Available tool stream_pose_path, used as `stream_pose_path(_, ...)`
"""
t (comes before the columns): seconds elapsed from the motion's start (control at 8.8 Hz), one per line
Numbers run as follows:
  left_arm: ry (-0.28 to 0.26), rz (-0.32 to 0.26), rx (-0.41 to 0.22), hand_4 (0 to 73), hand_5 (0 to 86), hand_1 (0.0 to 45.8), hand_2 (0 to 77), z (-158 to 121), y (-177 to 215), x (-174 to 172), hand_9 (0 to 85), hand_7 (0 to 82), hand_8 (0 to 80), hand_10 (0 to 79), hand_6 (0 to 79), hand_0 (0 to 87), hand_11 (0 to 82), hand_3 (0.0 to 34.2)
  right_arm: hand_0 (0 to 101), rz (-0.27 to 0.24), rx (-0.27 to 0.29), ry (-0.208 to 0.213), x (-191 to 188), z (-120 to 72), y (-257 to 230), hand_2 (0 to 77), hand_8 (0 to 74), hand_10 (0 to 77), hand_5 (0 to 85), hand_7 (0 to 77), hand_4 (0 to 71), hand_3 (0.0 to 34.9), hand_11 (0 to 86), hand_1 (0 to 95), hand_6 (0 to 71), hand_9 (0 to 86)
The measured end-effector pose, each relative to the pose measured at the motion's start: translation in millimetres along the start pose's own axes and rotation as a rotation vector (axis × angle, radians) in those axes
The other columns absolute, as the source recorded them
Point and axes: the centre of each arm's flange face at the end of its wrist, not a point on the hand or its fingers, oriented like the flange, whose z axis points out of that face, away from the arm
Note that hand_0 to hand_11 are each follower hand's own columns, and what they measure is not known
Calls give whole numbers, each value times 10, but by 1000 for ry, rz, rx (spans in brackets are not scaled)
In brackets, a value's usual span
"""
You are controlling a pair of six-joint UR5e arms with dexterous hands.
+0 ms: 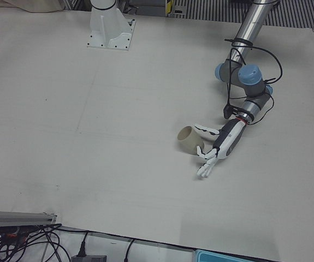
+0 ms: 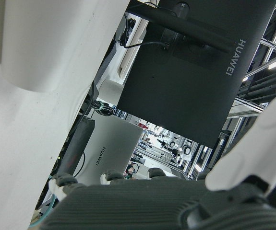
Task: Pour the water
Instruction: 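Lower both cups onto the table and open both hands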
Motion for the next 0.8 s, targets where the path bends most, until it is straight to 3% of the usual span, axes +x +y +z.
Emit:
stream_pose_path(0.11,-2,-1,1,235,600,104,5,-9,-15,-7,11,82,44,5,33,613,11,0,391,0,-2,-1,-1,5,6,27,5,5,5,16,0,299,11,22,5,11)
stream_pose_path(0.23,-2,-3,-1,71,338,109,5,-6,-10,-8,11,71,44,5,5,592,11,0,391,1,-2,-2,-5,7,8,27,5,5,5,16,0,299,11,22,5,11)
stream_pose_path(0.45,-12,-58,19,104,5,87,11,-33,-17,-4,11,65,27,5,5,574,11,0,401,2,-2,-2,-10,8,8,27,5,5,5,16,0,300,11,27,5,11)
stream_pose_path(0.57,-10,-107,36,98,0,87,11,-56,-17,41,11,65,27,5,5,572,11,19,401,6,-6,-7,-29,20,29,27,5,5,5,16,0,300,11,27,5,11)
stream_pose_path(0.8,80,-149,54,98,0,54,11,-119,-17,640,11,82,5,0,0,549,11,91,401,39,-47,-48,-238,137,221,27,5,5,5,16,0,302,11,22,5,11)
